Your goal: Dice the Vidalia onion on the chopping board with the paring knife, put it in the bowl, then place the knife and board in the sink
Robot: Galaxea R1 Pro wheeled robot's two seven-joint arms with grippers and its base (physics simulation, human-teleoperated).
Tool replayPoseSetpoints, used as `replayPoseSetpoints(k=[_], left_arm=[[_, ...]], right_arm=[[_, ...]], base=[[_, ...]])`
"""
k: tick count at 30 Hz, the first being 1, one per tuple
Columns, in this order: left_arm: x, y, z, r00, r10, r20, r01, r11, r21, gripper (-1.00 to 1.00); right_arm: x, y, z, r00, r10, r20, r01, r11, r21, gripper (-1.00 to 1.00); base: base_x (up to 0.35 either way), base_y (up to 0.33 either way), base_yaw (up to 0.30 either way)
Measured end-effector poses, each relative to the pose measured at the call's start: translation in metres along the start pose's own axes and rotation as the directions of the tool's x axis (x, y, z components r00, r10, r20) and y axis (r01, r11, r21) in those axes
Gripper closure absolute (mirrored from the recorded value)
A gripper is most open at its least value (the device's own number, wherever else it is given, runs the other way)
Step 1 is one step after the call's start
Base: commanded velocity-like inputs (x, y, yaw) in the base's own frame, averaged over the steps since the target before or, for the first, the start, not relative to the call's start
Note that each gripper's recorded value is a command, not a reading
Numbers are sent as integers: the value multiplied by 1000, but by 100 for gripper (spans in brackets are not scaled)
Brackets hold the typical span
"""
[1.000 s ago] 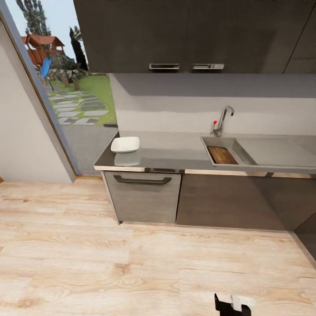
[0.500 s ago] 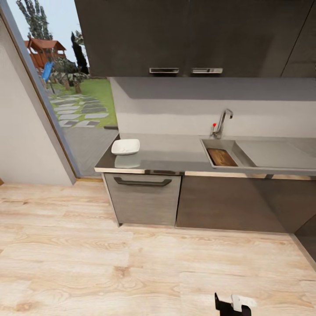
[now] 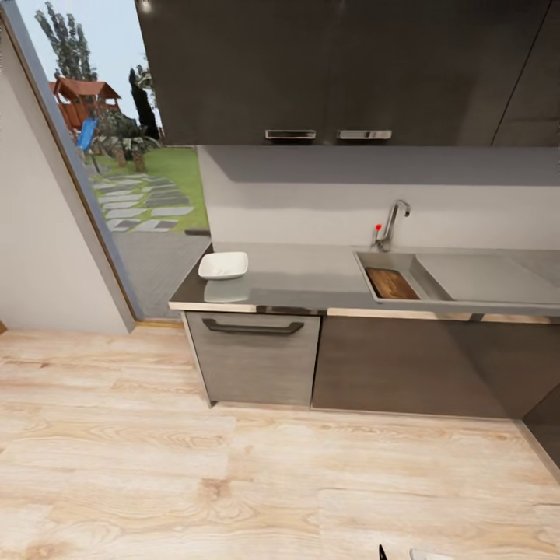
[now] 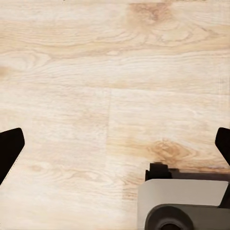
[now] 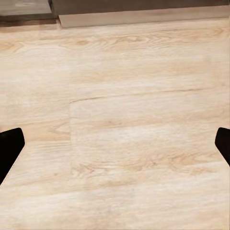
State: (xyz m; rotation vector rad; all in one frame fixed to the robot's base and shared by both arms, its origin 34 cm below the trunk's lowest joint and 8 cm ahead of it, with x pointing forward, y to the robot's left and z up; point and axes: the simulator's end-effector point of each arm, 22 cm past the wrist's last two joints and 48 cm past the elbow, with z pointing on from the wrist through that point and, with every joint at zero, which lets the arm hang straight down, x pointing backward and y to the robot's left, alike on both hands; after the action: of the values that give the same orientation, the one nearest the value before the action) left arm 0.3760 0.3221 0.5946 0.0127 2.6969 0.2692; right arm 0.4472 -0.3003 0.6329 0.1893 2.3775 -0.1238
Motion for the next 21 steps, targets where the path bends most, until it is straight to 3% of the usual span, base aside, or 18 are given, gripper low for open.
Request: replayPoseSetpoints(k=[21], left_arm=[[-14,-4,-3,999,-5,32,5,1000,5,-100]], right_arm=[[-18,-2,-1,999,4,48,-4,1000,2,-100]], base=[[0,0,0]])
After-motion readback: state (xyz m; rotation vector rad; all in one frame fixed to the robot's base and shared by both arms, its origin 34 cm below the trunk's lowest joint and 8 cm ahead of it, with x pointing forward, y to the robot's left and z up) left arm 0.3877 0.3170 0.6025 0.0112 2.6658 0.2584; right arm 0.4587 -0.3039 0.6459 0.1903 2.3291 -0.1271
